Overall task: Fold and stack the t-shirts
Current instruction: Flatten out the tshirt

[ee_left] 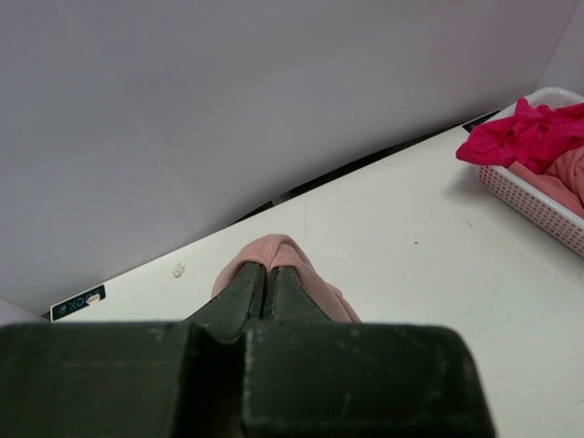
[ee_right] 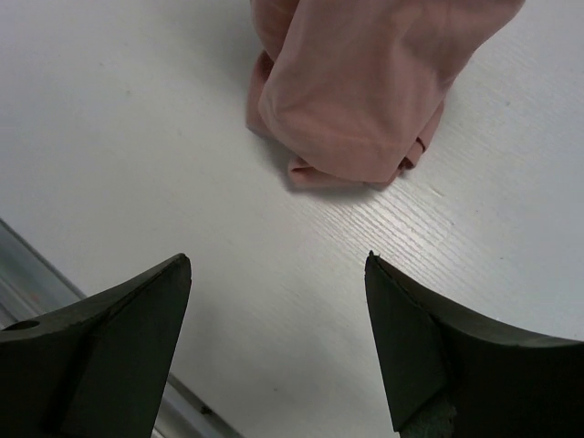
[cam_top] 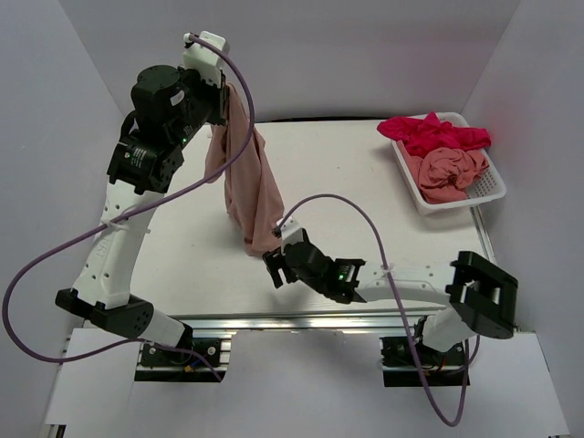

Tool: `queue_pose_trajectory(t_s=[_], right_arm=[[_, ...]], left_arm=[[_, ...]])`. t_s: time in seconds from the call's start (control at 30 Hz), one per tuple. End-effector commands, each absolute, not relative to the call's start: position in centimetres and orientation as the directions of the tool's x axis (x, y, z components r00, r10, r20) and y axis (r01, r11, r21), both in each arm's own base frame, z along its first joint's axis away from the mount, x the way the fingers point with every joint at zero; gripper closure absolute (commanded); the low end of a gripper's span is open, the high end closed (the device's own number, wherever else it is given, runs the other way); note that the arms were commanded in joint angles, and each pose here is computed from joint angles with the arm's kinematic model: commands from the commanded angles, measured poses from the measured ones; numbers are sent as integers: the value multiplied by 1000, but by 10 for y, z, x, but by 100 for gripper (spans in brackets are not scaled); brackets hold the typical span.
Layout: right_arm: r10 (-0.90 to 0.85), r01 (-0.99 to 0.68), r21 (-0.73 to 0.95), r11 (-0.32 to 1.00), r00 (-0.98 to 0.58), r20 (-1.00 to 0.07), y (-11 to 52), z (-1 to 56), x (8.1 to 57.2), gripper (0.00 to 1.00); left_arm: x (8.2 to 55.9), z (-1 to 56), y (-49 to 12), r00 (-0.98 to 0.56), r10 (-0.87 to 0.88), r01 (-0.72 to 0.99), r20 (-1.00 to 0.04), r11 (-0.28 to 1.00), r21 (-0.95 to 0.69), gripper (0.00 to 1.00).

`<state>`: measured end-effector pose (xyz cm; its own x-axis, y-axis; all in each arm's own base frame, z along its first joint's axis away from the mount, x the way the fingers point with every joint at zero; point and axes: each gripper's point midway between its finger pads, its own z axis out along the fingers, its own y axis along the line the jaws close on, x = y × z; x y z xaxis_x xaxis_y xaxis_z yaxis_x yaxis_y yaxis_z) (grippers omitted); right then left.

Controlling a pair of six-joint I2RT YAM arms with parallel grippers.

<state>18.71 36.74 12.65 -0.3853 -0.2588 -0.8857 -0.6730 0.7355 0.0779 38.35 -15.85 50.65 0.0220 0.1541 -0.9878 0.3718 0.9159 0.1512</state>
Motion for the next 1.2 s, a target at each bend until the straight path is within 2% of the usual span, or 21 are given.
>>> queue_pose_trajectory(t_s=[0.0, 0.37, 0.77, 0.97, 1.07, 1.1, 1.13, 1.17], right_arm=[[-207, -682, 94, 725, -347, -915, 394, 141, 196, 19], [-196, -716, 125, 687, -348, -917, 443, 124, 215, 20], [-212, -717, 125, 686, -361, -908, 461, 100, 250, 21], [-208, -710, 135, 691, -375, -903, 463, 92, 264, 28], [-201, -700, 138, 701, -380, -903, 461, 94, 269, 51], [-198, -696, 138, 705, -379, -904, 459, 95, 270, 66], [-199, -693, 136, 708, -381, -903, 457, 94, 271, 74], [-193, -686, 134, 715, -378, -906, 454, 98, 273, 90]], left_arm=[[371, 532, -148, 103, 129, 342, -986, 926, 157, 100], [376, 508, -151, 54, 161, 353, -985, 920, 170, 100], [381, 501, -152, 33, 186, 350, -982, 918, 185, 100], [383, 499, -150, 26, 197, 346, -980, 918, 194, 100], [385, 496, -152, 19, 205, 350, -979, 915, 199, 100], [386, 495, -152, 17, 209, 352, -978, 914, 202, 100], [386, 494, -152, 16, 210, 351, -978, 914, 202, 100], [387, 493, -153, 13, 211, 351, -977, 914, 202, 100]])
